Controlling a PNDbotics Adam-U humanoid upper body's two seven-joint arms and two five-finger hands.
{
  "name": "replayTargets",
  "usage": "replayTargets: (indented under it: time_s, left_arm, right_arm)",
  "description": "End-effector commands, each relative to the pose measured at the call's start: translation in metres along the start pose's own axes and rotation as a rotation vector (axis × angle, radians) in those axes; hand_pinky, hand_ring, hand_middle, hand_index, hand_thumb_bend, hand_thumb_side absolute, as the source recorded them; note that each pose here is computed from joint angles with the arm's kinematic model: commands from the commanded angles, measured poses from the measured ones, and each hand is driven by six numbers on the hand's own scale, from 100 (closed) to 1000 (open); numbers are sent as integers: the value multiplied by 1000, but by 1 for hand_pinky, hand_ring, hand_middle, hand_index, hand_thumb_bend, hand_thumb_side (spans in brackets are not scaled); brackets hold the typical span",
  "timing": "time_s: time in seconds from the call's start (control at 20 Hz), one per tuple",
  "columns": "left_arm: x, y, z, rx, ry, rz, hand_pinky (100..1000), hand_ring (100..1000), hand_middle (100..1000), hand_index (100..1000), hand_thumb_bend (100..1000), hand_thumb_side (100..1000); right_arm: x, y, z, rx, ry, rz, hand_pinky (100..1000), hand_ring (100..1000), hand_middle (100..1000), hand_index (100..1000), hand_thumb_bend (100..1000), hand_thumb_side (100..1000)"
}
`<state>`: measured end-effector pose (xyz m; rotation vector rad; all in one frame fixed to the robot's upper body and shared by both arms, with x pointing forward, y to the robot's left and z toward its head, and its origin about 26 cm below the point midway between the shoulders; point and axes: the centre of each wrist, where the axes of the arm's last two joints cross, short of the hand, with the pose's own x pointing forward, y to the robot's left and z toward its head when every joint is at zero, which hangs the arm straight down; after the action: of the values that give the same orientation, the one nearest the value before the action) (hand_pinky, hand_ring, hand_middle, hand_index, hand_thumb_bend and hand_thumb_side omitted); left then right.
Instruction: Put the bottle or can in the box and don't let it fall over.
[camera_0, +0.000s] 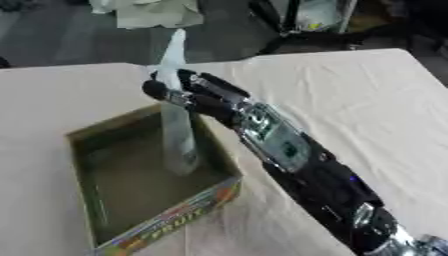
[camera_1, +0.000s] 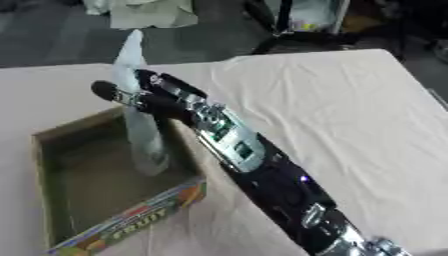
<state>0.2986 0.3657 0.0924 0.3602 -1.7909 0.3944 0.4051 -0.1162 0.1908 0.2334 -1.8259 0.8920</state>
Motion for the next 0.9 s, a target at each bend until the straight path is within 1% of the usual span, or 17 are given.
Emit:
replayTargets:
  time_s: [0.05, 0.65, 0.9]
  left_arm:
    - [10, 7, -6, -1, -34, -24, 798, 778, 699, 747, 569, 753]
    - [10, 7, -6, -3, -36, -25, 797, 780, 700, 746, 567, 754]
    - [11, 5, -7, -6, -37, -23, 797, 780, 700, 746, 567, 754]
  right_arm:
    - [11, -9, 3, -13, -28, 20, 714, 990, 1000, 914, 645, 760]
    - [7, -18, 20, -15, -2, 2, 709, 985, 1000, 911, 642, 761]
    - [3, -14, 21, 11, 6, -45, 713, 990, 1000, 914, 641, 764]
